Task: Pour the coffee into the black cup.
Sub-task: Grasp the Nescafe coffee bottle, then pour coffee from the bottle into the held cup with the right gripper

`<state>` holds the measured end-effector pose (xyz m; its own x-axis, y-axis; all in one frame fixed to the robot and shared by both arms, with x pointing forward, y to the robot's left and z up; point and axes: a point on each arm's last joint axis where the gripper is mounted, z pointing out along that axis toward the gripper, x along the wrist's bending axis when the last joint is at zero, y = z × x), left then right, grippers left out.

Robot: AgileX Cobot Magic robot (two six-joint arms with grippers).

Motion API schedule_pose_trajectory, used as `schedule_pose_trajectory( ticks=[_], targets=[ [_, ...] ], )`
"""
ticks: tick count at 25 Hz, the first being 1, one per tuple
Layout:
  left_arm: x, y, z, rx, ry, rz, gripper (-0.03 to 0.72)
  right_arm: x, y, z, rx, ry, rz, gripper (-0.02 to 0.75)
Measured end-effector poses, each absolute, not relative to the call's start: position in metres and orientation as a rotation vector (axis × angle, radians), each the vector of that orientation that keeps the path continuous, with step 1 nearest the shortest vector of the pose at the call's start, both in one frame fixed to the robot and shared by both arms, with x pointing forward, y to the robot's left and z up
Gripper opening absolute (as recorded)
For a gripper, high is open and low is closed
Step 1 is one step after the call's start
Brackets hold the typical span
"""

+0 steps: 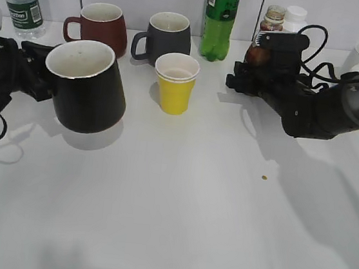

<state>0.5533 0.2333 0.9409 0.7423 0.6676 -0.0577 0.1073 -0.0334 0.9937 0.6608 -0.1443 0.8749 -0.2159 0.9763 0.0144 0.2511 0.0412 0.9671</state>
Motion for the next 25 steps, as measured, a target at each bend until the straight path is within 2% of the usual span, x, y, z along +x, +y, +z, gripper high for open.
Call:
schedule_pose_trajectory(
  ticks=[11, 14, 18, 25],
  targets=[
    [0.553, 0.233, 0.941, 1.566, 0.644, 0.503, 0.041, 0.660, -0.144, 0.876, 1.286, 1.587, 1.218, 0.531],
    [0.553, 0.233, 0.941, 1.569, 0.641, 0.500, 0.041, 0.655, -0.144, 0.888, 1.326, 1.647, 1.190, 0.531],
    [0.551, 0.227, 0.941, 1.575, 0.623, 0.485, 0.041, 0.636, -0.151, 0.919, 1.327, 1.649, 1.202, 0.531],
    [0.542, 0.194, 0.941, 1.600, 0.535, 0.404, 0.041, 0.588, -0.162, 0.970, 1.124, 1.704, 1.245, 0.530]
  ],
)
